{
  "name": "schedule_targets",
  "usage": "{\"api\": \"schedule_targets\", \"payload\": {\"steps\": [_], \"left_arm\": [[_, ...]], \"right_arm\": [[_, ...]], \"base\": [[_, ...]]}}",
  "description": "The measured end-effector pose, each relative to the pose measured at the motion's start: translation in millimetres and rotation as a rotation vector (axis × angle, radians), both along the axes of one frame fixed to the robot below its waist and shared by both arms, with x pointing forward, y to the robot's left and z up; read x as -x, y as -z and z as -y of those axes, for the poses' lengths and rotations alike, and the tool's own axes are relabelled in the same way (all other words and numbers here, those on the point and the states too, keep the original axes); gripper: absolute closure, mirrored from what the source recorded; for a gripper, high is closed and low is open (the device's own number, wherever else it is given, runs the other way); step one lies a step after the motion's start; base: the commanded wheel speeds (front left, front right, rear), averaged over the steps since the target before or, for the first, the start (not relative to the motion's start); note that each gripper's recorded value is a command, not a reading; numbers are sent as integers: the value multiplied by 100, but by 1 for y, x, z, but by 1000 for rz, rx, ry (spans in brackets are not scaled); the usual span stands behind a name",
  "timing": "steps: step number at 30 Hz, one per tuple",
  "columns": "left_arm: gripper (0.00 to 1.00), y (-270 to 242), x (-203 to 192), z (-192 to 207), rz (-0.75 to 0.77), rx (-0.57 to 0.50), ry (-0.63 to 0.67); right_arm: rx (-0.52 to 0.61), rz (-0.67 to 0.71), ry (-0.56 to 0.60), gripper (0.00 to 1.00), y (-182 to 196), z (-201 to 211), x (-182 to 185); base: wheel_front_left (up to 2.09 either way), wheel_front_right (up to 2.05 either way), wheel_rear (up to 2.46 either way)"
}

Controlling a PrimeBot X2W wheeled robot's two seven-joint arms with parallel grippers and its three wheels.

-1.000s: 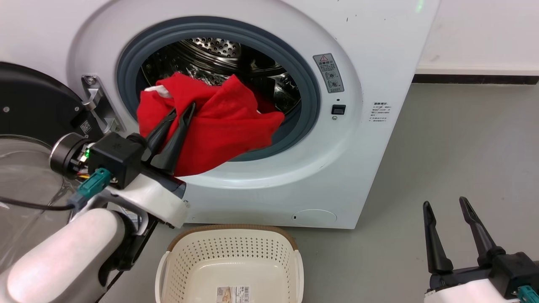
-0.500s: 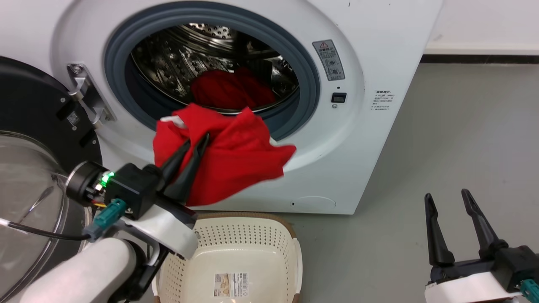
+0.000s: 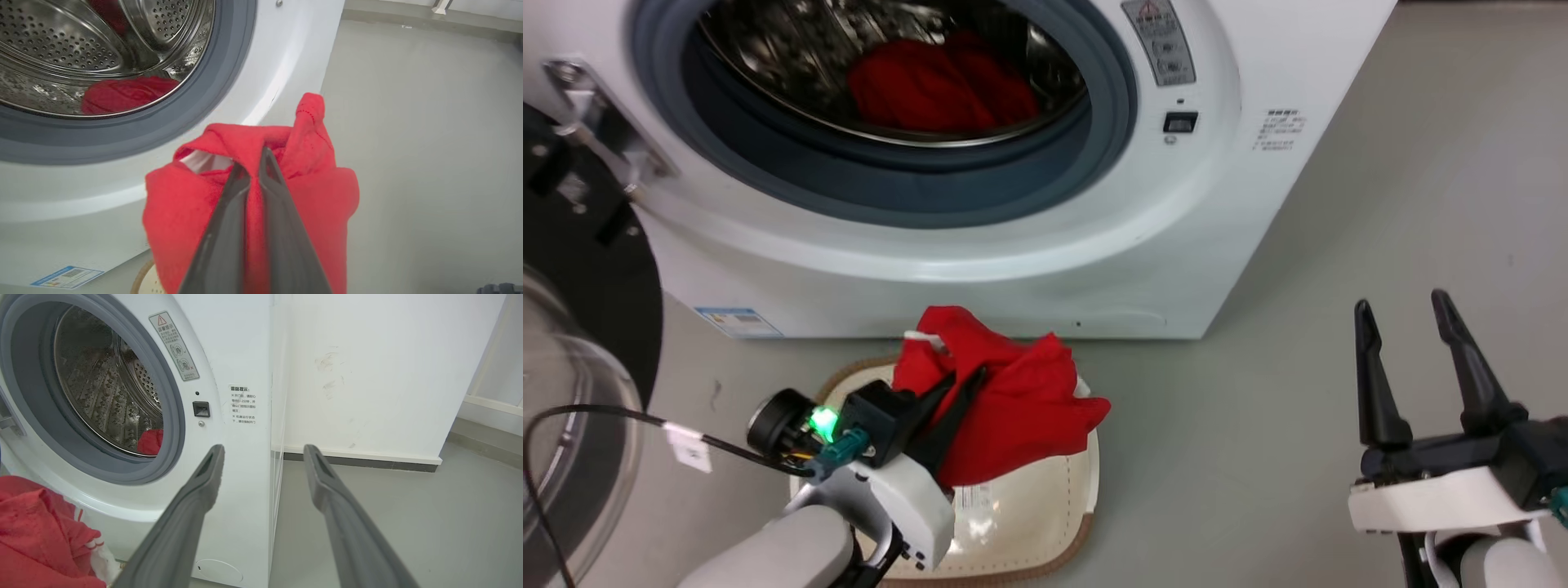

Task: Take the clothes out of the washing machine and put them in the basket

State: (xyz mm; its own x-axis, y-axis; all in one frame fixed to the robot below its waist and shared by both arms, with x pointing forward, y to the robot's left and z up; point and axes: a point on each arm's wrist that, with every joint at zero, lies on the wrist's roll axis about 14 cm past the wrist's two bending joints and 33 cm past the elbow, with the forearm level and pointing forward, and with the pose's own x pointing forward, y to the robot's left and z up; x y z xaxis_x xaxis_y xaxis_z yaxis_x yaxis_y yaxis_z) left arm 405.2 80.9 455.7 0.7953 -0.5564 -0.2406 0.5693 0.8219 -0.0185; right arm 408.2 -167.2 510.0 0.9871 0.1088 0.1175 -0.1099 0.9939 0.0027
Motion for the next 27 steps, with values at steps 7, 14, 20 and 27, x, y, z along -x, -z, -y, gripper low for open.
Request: {"api": "schedule_targets", "payload": {"steps": [7, 14, 20, 27], "left_arm": [[100, 85, -11, -2, -203, -37, -14], [100, 177, -15, -12, -404, -123, -25], [100, 245, -11, -12, -558, -193, -4], [100, 303, -10, 1, -657, -311, 97]], "right_arm": [[7, -29, 10, 0, 18, 4, -26], [12, -74, 39, 0, 45, 16, -49], [27, -129, 68, 0, 75, 28, -63], [41, -188, 89, 0, 111, 37, -76]], "base": [[0, 0, 0], [0, 0, 0], [0, 0, 0], [0, 0, 0]]}}
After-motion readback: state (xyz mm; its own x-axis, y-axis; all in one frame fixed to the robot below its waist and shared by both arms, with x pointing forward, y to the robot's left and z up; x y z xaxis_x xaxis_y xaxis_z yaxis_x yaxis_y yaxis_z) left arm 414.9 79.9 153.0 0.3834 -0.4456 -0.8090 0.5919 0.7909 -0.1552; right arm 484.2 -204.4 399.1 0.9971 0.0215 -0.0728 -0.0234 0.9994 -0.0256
